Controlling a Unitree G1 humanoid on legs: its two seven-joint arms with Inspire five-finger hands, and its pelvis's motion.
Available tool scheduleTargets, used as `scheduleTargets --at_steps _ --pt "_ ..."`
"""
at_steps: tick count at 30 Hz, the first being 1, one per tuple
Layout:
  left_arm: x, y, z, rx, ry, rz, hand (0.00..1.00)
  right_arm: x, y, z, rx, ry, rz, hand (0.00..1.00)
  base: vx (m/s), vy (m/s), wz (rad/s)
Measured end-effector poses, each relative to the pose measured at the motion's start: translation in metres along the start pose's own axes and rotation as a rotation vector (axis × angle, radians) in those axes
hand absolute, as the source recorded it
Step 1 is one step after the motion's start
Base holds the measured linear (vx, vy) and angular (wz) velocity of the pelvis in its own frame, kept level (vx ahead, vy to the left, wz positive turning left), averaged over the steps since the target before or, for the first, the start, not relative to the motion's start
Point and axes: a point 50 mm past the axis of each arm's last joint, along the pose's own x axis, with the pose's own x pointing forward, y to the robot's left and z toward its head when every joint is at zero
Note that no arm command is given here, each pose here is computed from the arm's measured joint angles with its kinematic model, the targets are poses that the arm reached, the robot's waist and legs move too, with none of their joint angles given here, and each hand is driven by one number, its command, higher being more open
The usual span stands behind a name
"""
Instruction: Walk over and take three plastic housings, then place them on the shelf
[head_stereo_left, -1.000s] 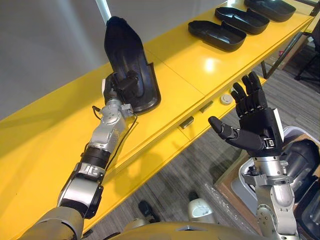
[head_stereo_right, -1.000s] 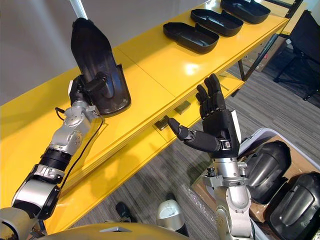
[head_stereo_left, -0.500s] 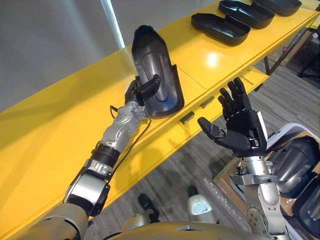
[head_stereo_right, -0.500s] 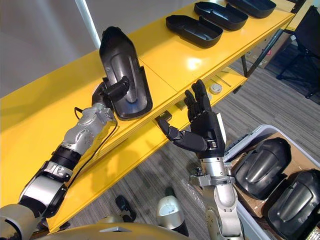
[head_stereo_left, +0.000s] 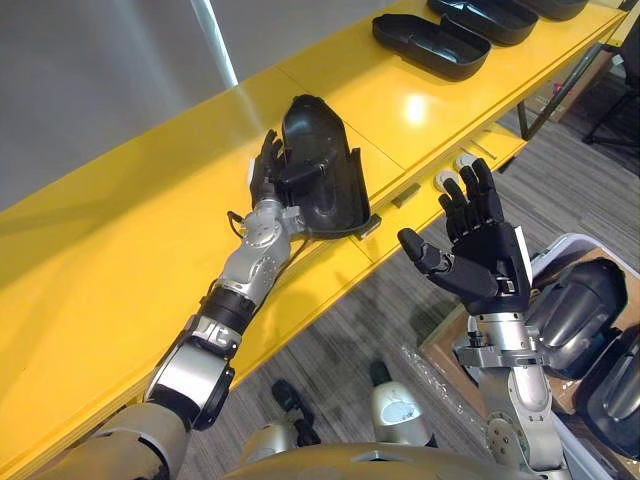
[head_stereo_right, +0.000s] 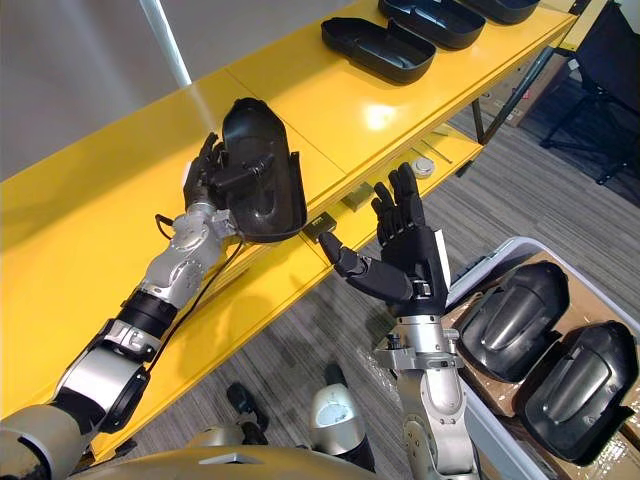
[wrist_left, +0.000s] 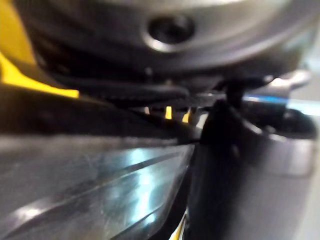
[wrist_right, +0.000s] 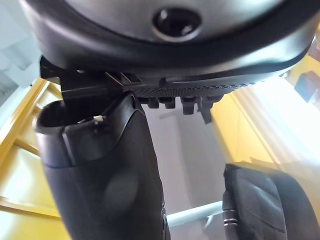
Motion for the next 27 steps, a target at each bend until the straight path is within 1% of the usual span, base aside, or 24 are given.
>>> scheduleTargets --at_steps 5,10,12,14,16,23,24,27 --pt "0.005 -0.002 0.013 -0.041 -0.025 0.080 0.00 -0.003 0.004 -0.003 -0.004 0.019 -0.013 1.00 -0.01 0.002 0.00" --pt "0.008 -0.004 0.019 -0.026 -0.027 0.127 0.00 -0.007 0.005 -0.007 0.000 0.041 -0.036 1.00 0.00 0.000 0.00" --pt "0.009 -0.003 0.022 -0.053 -0.027 0.176 0.00 -0.008 0.006 -0.007 0.005 0.046 -0.043 1.00 0.00 0.000 0.00" --pt "0.012 -0.001 0.026 -0.021 -0.036 0.239 0.00 -0.008 0.007 -0.008 0.016 0.043 -0.062 1.00 0.00 0.000 0.00" --pt "0.014 0.002 0.028 -0.027 -0.034 0.282 0.00 -0.008 0.008 -0.009 0.024 0.043 -0.070 1.00 0.00 0.000 0.00" --pt "0.016 -0.002 0.048 -0.057 -0.076 0.400 0.00 -0.006 0.016 -0.011 0.051 0.049 -0.058 1.00 0.00 0.007 0.02" --pt "0.016 -0.003 0.052 -0.061 -0.085 0.426 1.00 -0.006 0.018 -0.012 0.058 0.049 -0.062 1.00 0.00 0.000 0.00" --pt "0.016 -0.005 0.060 -0.076 -0.102 0.470 1.00 -0.003 0.020 -0.011 0.065 0.040 -0.057 1.00 0.01 0.009 0.02"
